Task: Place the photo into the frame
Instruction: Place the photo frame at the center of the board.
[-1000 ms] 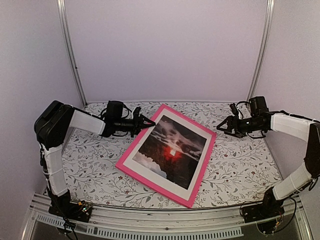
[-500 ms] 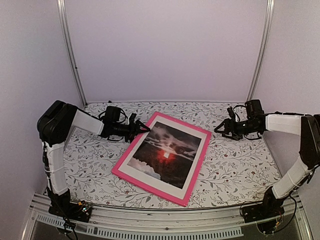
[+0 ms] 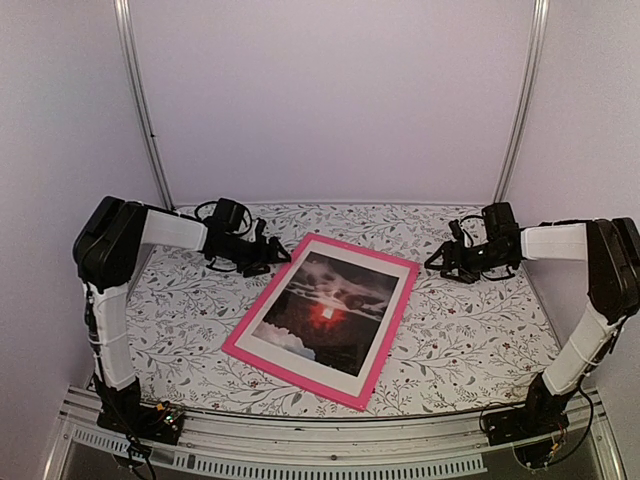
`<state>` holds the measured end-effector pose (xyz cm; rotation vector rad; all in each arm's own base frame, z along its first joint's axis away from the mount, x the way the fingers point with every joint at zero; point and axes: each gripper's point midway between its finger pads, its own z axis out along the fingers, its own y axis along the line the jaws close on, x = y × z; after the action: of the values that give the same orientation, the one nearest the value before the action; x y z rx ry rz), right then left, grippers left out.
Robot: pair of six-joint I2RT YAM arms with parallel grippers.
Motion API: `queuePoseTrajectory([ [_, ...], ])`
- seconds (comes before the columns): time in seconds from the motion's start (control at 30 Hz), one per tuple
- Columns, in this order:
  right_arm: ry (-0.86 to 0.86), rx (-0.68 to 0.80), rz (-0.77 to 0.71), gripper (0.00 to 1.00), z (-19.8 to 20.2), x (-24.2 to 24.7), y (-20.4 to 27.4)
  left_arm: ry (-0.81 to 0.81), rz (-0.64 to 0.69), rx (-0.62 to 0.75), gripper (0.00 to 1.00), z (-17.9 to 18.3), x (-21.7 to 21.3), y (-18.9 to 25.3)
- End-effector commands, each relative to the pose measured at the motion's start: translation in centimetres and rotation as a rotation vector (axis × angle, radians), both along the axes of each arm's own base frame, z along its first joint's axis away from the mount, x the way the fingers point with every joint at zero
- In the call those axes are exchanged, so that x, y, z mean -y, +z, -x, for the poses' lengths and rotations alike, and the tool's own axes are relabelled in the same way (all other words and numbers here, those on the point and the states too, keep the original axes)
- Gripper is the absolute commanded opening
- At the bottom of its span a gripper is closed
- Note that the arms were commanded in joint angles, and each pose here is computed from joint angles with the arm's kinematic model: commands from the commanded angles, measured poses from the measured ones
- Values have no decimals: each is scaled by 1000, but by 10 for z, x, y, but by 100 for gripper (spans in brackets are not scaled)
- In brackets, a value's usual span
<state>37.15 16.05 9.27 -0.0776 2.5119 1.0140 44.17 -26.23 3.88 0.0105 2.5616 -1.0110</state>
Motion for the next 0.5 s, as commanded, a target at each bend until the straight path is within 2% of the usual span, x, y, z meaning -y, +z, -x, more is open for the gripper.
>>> queuePoseTrajectory([
  [0.0, -8, 43, 25, 76, -19, -3, 3, 53, -175, 71, 85, -10, -31, 13],
  [0.17, -33, 73, 60, 76, -43, -1, 4, 112, -292, 178, 86, 6, -47, 47],
  [0.3, -49, 83, 100, 79, -67, 0, 0, 133, -359, 229, 87, 43, -53, 71],
  [0.47, -48, 90, 139, 85, -88, -3, -7, 121, -346, 219, 87, 102, -53, 72],
])
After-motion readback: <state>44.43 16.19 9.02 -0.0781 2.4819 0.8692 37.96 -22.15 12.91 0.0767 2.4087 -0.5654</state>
